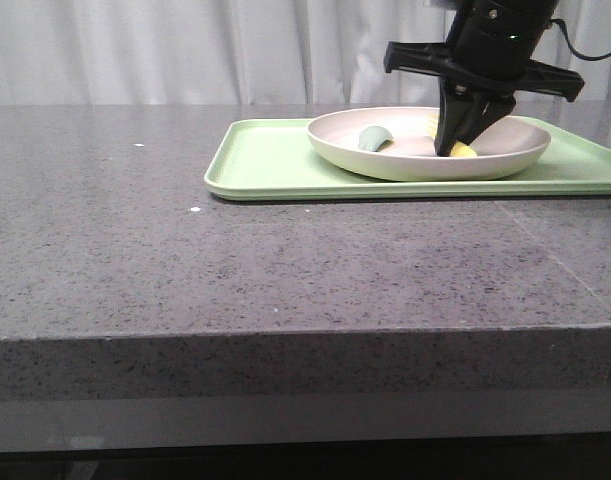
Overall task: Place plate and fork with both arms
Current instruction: 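Lift the fork with the right gripper and set it on the tray beside the plate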
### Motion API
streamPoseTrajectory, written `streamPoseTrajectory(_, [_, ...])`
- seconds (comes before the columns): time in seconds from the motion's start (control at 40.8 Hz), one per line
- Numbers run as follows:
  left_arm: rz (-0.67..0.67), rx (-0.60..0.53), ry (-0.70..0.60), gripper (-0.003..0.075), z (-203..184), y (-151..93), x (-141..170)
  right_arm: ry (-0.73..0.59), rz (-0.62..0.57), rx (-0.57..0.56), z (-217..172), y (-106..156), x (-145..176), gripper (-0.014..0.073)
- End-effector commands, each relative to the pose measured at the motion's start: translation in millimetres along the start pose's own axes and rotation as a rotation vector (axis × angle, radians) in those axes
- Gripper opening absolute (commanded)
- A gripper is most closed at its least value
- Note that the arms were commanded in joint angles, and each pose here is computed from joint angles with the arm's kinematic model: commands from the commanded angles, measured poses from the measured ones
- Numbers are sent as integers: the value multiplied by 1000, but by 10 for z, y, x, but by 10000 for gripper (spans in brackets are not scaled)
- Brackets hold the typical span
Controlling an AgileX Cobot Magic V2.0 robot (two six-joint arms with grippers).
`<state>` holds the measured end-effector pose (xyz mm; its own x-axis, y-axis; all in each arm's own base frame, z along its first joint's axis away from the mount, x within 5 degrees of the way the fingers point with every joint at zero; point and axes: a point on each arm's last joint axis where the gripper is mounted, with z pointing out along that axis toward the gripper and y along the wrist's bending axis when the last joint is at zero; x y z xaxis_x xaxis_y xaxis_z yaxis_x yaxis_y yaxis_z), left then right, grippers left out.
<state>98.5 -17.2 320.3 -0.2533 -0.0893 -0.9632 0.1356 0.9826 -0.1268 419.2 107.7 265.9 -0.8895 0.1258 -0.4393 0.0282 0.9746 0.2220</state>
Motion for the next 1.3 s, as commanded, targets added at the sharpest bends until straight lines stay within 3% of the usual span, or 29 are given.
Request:
streamPoseTrajectory(0.0, [2,20,-105,-18,-33,-27,-161,-133,0,-32,-434,6,-151,6])
streamPoseTrajectory(0.196, [2,20,-105,-18,-33,-27,-161,-214,4,-22,-749,-90,-210,5])
streamPoseTrajectory(0.441, [2,20,-105,-18,-33,-27,-161,-272,-37,144,-990,-443,-280,5])
streamPoseTrajectory(0.735, [2,20,-105,-18,-33,-27,-161,-206,22,214,-751,-799,-332,5])
streamPoseTrajectory(1.176, [2,20,-105,-18,-33,-27,-161,-164,-38,223,-439,-854,-353,9])
streamPoseTrajectory(1.275, [2,20,-105,-18,-33,-27,-161,-152,-42,225,-390,-863,-348,58])
